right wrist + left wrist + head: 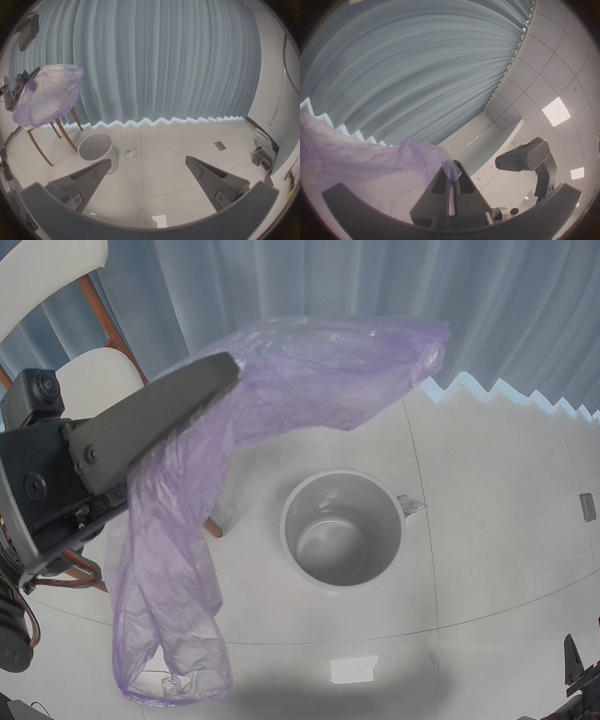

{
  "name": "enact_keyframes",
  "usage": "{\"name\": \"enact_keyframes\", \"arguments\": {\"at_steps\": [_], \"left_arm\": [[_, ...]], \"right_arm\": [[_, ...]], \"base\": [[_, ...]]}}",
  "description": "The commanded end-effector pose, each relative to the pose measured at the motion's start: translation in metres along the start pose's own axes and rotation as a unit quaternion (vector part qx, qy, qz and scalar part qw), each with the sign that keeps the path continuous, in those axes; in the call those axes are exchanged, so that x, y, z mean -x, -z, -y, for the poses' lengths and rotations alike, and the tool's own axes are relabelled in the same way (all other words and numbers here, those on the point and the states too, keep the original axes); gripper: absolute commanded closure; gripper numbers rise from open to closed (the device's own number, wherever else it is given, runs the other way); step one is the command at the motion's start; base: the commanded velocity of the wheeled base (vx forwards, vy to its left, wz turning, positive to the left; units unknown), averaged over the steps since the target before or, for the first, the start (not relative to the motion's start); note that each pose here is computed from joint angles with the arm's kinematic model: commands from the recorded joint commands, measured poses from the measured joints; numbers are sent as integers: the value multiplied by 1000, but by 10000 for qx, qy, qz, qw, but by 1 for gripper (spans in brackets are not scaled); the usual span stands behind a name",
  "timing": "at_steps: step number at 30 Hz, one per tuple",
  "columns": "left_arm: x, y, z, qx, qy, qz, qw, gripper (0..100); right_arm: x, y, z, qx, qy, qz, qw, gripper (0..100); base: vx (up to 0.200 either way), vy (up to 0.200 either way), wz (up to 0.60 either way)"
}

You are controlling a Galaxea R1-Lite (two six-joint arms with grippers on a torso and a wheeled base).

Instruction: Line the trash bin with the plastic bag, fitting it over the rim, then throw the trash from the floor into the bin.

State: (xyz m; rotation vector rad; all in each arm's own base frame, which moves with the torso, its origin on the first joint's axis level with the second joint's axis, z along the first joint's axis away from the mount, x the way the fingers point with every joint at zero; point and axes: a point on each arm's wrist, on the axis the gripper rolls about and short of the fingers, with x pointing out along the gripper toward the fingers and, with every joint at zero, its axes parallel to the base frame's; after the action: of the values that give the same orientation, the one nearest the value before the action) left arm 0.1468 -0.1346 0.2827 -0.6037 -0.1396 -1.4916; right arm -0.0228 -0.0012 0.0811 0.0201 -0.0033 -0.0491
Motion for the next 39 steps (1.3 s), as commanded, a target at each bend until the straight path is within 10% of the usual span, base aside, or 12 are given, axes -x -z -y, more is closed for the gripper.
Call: {"name": "enact_keyframes", "arguments": {"at_steps": [1,39], "left_arm": [[1,4,-8,-29,-79,-11,10000,100],[-11,27,-56,-536,-205,-180,9982,100]], "right_arm": [[0,5,0,0,0,2,10000,0],[0,5,0,0,0,2,10000,0]], "base": [[0,0,0],[0,0,0]]}}
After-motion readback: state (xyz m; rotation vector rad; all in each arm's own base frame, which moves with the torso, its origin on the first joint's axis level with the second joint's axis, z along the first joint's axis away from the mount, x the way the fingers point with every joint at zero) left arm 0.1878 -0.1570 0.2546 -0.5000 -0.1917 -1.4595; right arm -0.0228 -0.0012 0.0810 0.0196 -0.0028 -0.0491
